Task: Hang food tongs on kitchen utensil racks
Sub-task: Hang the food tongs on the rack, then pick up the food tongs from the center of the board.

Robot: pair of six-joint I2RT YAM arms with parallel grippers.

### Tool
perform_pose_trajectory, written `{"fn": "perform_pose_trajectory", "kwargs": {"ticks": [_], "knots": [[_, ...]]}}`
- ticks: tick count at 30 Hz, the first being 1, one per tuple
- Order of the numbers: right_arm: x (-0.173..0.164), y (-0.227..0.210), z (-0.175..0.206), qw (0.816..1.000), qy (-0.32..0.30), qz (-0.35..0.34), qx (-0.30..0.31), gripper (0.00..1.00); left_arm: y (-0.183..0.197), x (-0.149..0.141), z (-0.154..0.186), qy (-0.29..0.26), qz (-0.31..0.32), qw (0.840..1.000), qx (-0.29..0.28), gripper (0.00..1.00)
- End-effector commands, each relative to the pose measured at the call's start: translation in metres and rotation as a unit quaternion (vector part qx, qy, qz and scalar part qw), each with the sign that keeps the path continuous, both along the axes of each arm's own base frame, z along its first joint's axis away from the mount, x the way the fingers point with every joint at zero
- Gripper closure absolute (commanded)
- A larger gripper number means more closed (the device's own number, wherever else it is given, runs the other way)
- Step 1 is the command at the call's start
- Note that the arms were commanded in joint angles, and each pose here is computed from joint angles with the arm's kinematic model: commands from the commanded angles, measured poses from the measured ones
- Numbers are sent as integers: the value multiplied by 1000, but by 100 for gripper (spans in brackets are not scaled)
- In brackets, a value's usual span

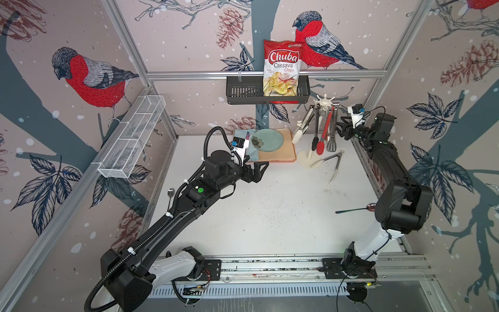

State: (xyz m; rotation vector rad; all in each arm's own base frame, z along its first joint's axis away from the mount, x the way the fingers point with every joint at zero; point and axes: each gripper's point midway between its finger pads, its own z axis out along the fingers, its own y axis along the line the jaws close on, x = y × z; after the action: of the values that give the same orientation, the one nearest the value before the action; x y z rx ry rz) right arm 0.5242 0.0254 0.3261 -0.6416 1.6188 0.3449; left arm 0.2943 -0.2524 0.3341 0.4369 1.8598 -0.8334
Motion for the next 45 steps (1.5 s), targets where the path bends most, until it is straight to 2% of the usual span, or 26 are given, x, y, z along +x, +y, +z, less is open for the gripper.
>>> {"fn": "perform_pose_trajectory", "kwargs": {"ticks": [1, 6, 8, 9, 15, 20, 23, 27, 29, 32, 36, 38, 45], "knots": [[0, -14, 16, 999, -9, -40, 14, 36, 2, 2, 10, -18, 6, 1000, -3, 4], [-10, -32, 33, 995, -14, -77, 61, 23, 4, 1, 12, -23, 8, 1000, -2, 4], [-13, -38, 39, 993, -13, -94, 76, 3, 3, 2, 11, -22, 7, 1000, -1, 4], [-15, -43, 41, 991, -9, -106, 82, 0, 4, 2, 11, -23, 8, 1000, 0, 4], [-35, -64, 53, 977, -3, -181, 115, 0, 5, 4, 13, -29, 14, 999, 3, 4], [-64, -84, 56, 955, -5, -259, 147, 0, 10, 6, 14, -36, 23, 999, 6, 4], [-81, -96, 45, 937, 25, -309, 161, 0, 11, 9, 14, -37, 25, 999, 6, 4], [-104, -109, 14, 907, 77, -370, 185, 1, 11, 12, 15, -38, 19, 999, 4, 4], [-117, -114, 1, 890, 106, -395, 200, 5, 11, 14, 14, -35, 19, 999, 6, 4], [-127, -120, -39, 860, 173, -429, 218, 14, 10, 15, 15, -35, 13, 999, 3, 4], [-131, -116, -93, 830, 259, -441, 223, 22, 8, 13, 21, -48, 4, 999, -3, 4], [-132, -118, -112, 816, 283, -453, 224, 25, 8, 12, 23, -51, 2, 999, -6, 4], [-118, -113, -161, 792, 334, -460, 224, 34, 10, 8, 31, -54, 0, 998, -15, 4]]}}
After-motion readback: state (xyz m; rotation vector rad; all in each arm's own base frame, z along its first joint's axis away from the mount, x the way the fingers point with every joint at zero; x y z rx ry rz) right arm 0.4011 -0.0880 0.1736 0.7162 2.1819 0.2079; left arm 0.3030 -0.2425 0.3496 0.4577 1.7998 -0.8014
